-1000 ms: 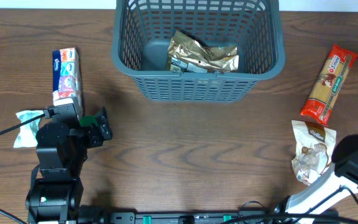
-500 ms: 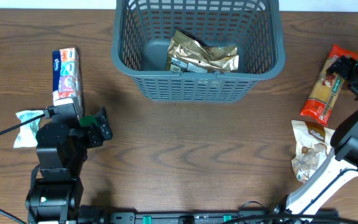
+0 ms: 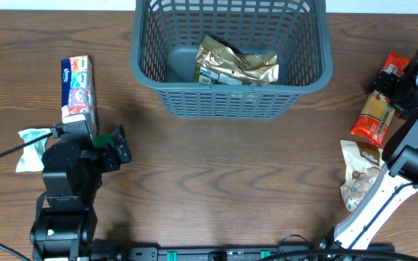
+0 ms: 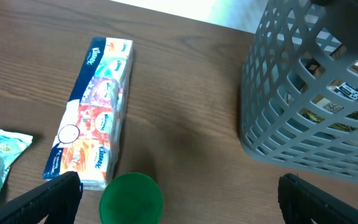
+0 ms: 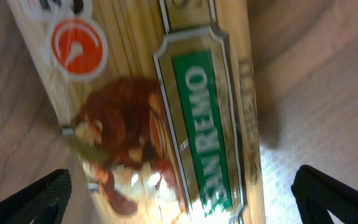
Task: Pack container
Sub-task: 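Move the right gripper to the red spaghetti package and grasp it, then lift the spaghetti package upright with the right gripper, then lower the spaghetti package into the basket and open the right gripper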
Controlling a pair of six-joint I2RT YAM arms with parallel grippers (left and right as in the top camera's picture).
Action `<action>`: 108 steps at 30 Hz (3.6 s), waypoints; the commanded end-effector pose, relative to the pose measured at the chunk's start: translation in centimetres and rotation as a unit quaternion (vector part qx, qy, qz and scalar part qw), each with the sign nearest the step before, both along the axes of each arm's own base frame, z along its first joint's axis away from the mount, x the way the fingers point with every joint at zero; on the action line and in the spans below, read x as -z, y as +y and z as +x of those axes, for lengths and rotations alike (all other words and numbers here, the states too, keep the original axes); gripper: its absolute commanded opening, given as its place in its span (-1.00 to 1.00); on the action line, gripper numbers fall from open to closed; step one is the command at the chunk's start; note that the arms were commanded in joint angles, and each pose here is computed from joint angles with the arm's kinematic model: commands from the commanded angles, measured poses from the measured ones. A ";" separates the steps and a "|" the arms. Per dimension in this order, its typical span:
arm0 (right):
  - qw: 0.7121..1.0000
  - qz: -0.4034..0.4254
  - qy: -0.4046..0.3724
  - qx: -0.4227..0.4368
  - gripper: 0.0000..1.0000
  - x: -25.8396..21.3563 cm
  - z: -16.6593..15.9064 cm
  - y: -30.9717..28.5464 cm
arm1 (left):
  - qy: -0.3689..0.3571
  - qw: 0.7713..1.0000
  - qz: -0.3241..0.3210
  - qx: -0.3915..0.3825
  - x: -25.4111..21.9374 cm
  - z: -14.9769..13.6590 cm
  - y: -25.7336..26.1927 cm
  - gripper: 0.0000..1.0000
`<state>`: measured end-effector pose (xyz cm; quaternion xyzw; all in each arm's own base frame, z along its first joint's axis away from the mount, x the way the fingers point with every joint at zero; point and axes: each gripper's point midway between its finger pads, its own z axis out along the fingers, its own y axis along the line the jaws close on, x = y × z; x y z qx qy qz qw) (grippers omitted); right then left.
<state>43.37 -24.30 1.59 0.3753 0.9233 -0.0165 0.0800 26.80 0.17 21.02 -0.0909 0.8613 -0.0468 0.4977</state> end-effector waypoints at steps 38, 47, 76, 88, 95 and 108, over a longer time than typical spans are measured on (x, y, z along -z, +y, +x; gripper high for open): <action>0.995 0.060 -0.006 -0.081 -0.99 5.1 -0.1 4.7 | -0.012 1.000 0.003 -0.007 -1.0 0.2 0.3 0.97; 0.994 0.058 -0.008 -0.095 -0.98 5.0 0.6 5.9 | -0.012 1.000 0.003 -0.007 -1.0 0.2 0.3 0.97; 0.956 -0.119 -0.228 -0.140 -0.98 -23.1 0.5 6.3 | -0.018 1.000 0.003 -0.007 -1.2 0.3 0.3 0.96; 0.715 -0.290 -0.401 -0.494 -0.98 -41.9 -4.5 24.5 | -0.018 1.000 0.003 -0.007 -1.2 0.3 0.3 0.97; 0.567 -0.323 -0.416 -0.633 -0.98 -43.6 -7.1 32.8 | -0.018 1.000 0.002 -0.005 -1.2 0.3 0.3 0.97; 0.431 -0.313 -0.416 -0.737 -0.98 -41.0 -5.4 41.5 | -0.018 1.000 -0.010 0.016 -1.2 0.3 -0.6 0.95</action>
